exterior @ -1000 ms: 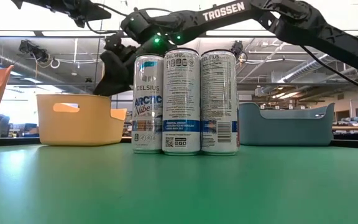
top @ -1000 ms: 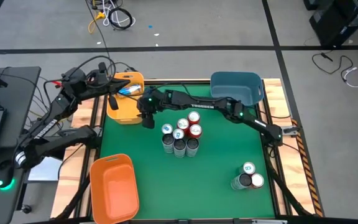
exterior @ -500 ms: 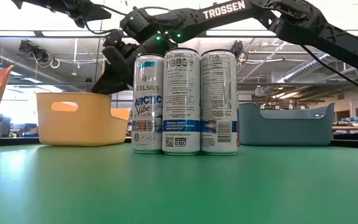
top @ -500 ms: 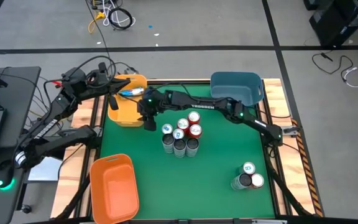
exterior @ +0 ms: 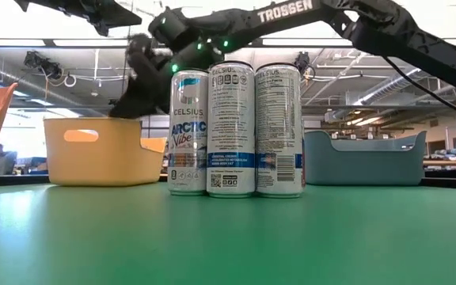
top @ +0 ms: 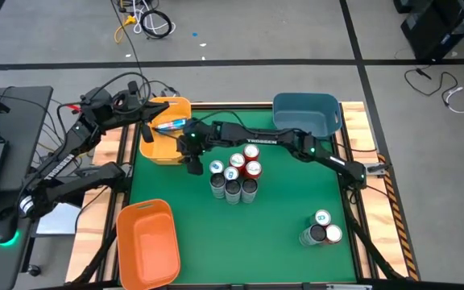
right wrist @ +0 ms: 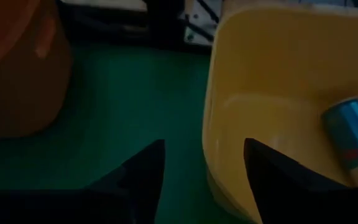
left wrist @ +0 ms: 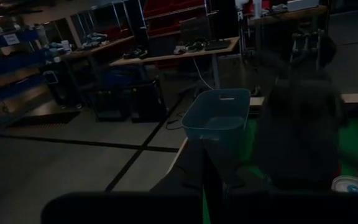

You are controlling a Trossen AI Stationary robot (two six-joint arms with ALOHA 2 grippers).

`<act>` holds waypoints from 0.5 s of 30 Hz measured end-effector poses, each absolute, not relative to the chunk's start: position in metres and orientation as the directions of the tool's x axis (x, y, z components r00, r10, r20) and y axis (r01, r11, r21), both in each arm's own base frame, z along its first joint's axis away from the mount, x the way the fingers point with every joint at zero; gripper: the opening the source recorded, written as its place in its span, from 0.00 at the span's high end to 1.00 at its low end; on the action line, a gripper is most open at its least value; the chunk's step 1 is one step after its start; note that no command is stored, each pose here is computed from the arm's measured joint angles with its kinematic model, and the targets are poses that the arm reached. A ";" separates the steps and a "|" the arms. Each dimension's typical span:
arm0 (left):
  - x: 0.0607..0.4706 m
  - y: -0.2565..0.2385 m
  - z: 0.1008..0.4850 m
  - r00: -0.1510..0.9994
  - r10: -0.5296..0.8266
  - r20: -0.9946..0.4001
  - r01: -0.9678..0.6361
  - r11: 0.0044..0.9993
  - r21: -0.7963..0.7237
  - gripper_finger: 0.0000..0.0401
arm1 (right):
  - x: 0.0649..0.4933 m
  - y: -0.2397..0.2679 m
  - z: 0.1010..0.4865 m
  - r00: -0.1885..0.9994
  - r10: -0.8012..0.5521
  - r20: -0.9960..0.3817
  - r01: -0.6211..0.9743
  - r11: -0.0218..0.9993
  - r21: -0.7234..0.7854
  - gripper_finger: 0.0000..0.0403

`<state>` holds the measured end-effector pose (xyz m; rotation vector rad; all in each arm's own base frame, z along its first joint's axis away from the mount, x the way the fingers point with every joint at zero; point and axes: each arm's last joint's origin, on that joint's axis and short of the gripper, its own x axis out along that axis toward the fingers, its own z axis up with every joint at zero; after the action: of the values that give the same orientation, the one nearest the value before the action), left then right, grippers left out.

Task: Sort soda cans
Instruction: Remove the blue soda can from the yellow bin

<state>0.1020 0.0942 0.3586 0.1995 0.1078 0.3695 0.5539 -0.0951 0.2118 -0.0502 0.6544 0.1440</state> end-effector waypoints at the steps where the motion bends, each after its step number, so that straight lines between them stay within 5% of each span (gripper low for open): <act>1: 0.102 0.094 0.359 0.927 0.369 -0.068 -0.348 0.913 0.212 1.00 | 0.555 -0.097 0.205 0.778 0.104 -0.620 -0.138 0.990 -0.008 0.51; 15: 0.102 0.094 0.357 0.926 0.368 -0.082 -0.346 0.916 0.205 1.00 | 0.540 -0.102 0.204 0.669 0.054 -0.741 -0.088 0.996 -0.006 0.83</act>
<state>0.1019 0.0941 0.3572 0.1890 0.1195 0.3683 0.5395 -0.1025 0.2041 -0.0427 0.8344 0.0801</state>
